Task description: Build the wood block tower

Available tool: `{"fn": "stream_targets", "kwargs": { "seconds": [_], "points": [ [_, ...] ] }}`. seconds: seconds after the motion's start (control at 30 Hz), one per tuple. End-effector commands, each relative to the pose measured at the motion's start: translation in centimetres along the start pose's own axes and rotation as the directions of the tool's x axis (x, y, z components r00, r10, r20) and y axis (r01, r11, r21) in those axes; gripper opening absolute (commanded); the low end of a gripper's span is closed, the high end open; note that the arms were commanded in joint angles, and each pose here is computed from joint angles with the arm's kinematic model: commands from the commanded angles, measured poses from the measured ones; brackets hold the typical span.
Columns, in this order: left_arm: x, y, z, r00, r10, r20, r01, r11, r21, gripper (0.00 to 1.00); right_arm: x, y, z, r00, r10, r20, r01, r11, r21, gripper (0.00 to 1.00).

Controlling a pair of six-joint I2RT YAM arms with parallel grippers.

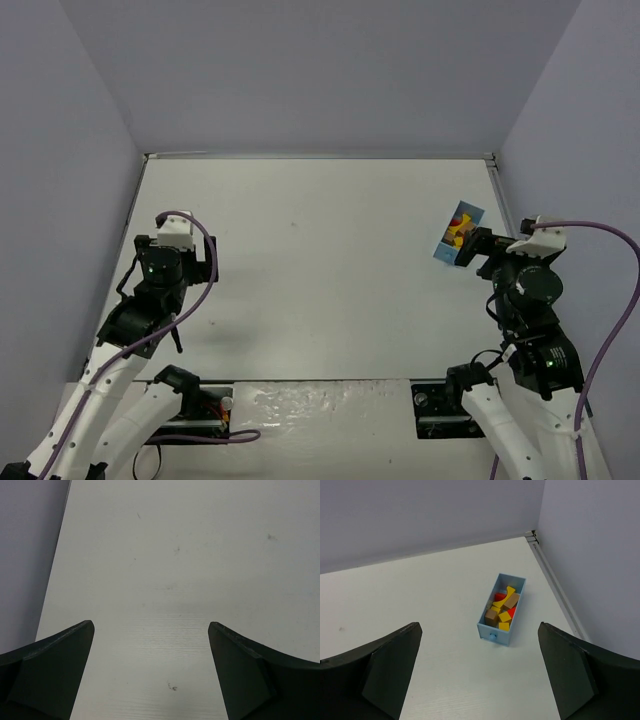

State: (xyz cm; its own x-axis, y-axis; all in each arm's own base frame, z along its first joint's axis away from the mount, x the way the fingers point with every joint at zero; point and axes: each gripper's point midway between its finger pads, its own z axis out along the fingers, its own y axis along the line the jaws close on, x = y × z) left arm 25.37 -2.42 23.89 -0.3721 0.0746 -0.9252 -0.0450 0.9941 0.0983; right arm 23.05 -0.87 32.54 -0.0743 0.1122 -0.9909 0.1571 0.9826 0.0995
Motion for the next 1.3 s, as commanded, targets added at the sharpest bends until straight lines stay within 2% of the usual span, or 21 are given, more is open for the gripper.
{"fn": "stream_targets", "kwargs": {
  "seconds": [0.0, 0.13, 0.2, 0.3, 0.47, 0.57, 0.73, 0.8, 0.87, 1.1, 1.27],
  "points": [
    [-3.3, -0.7, -0.1, 0.990, -0.068, 0.122, 0.064, 0.997, 0.036, 0.97, -1.7, 0.3, 1.0, 0.998, 0.051, 0.049, -0.052, 0.998, 0.021, 1.00],
    [-2.7, -0.2, -0.2, 0.989, -0.077, 0.124, 0.076, 0.997, 0.013, 0.97, -0.8, 0.8, 2.2, 0.999, 0.042, 0.002, -0.042, 0.999, 0.021, 1.00],
    [-2.4, 0.4, -0.1, 0.990, -0.081, 0.112, 0.084, 0.996, -0.027, 0.97, -0.6, -0.5, 3.0, 0.996, 0.089, -0.010, -0.087, 0.988, 0.130, 1.00],
    [-2.2, 0.8, -0.1, 0.992, -0.081, 0.094, 0.086, 0.995, -0.051, 0.97, 0.0, -0.6, 4.3, 0.996, 0.074, -0.047, -0.065, 0.983, 0.169, 1.00],
    [-1.6, 0.9, 0.2, 0.995, -0.078, 0.057, 0.082, 0.994, -0.072, 0.97, 3.2, -1.2, 9.0, 0.978, 0.095, -0.188, -0.042, 0.963, 0.266, 1.00],
    [-1.3, 1.0, 0.3, 0.996, -0.078, 0.039, 0.081, 0.993, -0.083, 0.97, 5.5, -2.9, 12.4, 0.947, 0.169, -0.275, -0.076, 0.945, 0.319, 0.98],
    [-1.2, 0.7, 0.4, 0.997, -0.079, 0.026, 0.081, 0.994, -0.074, 0.97, 10.1, -4.2, 17.3, 0.878, 0.292, -0.378, -0.129, 0.907, 0.401, 0.89],
    [-1.1, 0.6, 0.5, 0.997, -0.079, 0.017, 0.080, 0.994, -0.069, 0.97, 12.7, -4.8, 19.0, 0.850, 0.295, -0.437, -0.097, 0.902, 0.421, 0.87],
    [-1.1, 0.5, 0.5, 0.997, -0.078, 0.014, 0.079, 0.995, -0.065, 0.97, 13.7, -5.5, 20.1, 0.841, 0.288, -0.458, -0.071, 0.898, 0.435, 0.80],
    [-1.2, 0.1, 0.5, 0.996, -0.086, 0.018, 0.087, 0.995, -0.041, 0.97, 18.1, -8.7, 21.7, 0.794, 0.313, -0.521, -0.035, 0.880, 0.474, 0.62],
    [-1.2, -0.2, 0.6, 0.996, -0.085, 0.011, 0.085, 0.996, -0.025, 0.97, 21.1, -8.9, 22.0, 0.763, 0.294, -0.575, -0.001, 0.891, 0.454, 0.50]
  ]
}}
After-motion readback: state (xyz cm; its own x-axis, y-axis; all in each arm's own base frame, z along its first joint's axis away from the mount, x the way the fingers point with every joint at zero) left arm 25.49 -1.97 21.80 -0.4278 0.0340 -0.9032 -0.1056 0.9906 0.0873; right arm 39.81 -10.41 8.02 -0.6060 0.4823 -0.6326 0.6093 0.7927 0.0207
